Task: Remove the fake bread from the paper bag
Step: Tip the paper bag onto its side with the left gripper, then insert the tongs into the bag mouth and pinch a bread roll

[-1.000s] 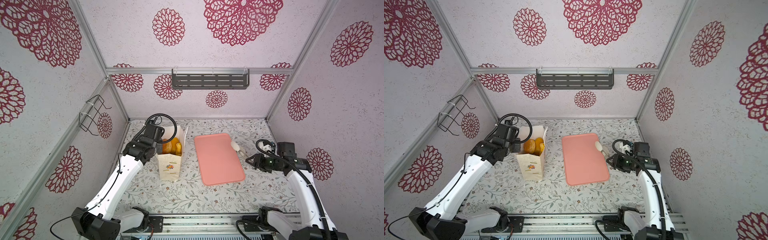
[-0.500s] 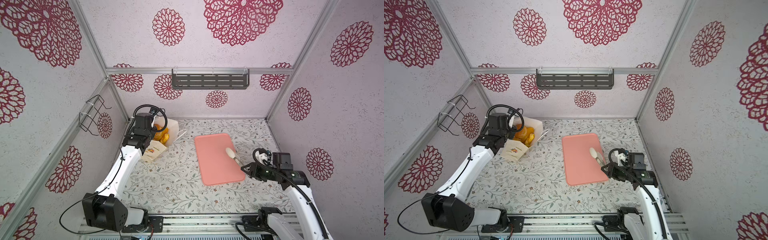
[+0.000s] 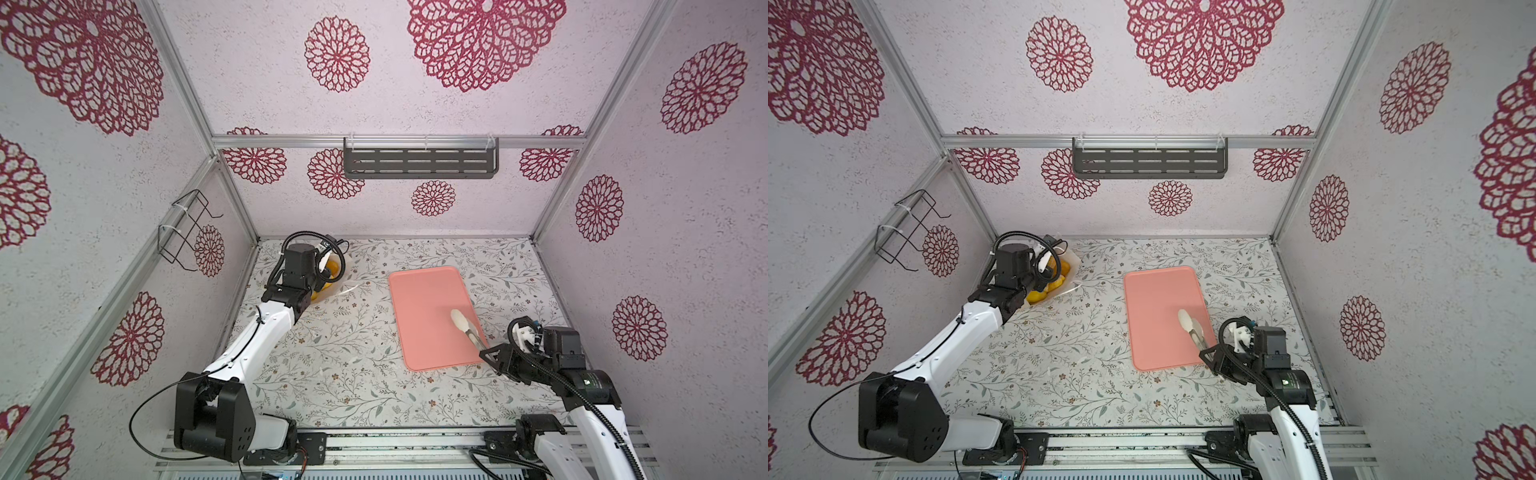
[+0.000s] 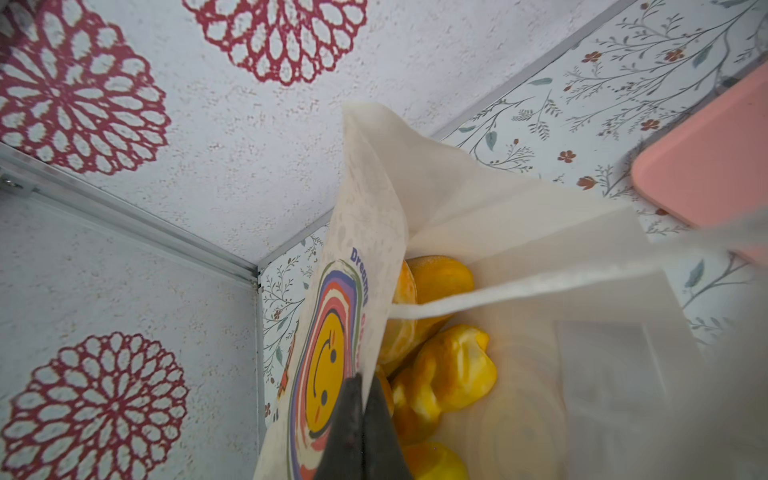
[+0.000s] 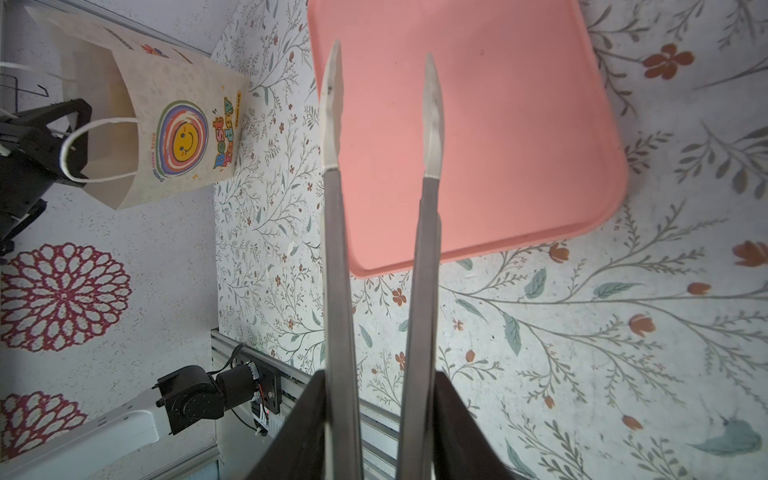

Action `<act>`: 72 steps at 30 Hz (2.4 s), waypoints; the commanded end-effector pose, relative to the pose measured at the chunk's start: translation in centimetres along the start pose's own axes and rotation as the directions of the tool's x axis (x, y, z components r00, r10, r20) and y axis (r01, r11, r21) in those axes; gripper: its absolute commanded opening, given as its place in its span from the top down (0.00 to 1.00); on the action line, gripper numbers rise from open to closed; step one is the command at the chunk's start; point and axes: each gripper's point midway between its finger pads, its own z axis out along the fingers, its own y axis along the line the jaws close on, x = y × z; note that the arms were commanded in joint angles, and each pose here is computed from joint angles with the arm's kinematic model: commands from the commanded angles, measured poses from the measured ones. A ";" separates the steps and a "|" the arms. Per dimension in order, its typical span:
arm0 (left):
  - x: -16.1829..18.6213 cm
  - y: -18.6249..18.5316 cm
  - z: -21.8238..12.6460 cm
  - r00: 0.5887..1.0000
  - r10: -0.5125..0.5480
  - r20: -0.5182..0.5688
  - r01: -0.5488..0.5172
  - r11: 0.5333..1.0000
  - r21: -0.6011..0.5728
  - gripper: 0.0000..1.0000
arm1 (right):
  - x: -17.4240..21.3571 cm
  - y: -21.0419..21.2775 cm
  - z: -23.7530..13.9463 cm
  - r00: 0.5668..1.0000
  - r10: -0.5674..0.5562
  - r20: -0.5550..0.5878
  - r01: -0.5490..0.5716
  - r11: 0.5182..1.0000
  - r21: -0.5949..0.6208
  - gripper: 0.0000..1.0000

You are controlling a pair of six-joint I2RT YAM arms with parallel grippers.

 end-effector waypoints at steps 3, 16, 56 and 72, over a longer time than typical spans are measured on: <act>-1.0 -0.9 -2.4 0.994 0.043 0.104 -0.050 0.996 0.072 1.00 | -1.9 1.5 -0.5 0.998 -0.043 0.039 0.043 0.999 -0.018 0.61; 3.8 -6.8 -5.0 0.994 0.096 0.050 -0.104 0.975 0.196 1.00 | -2.0 4.5 0.0 0.995 -0.091 0.043 0.096 0.989 -0.113 0.62; 4.6 -11.1 -5.8 0.990 -0.138 0.015 0.130 0.964 0.233 1.00 | 6.0 23.7 20.6 0.976 -0.208 -0.068 0.146 0.851 -0.504 0.61; 4.6 -11.1 -6.4 0.993 -0.119 0.016 0.112 0.964 0.240 1.00 | 3.9 25.4 23.5 0.991 -0.119 -0.055 0.070 0.834 -0.547 0.56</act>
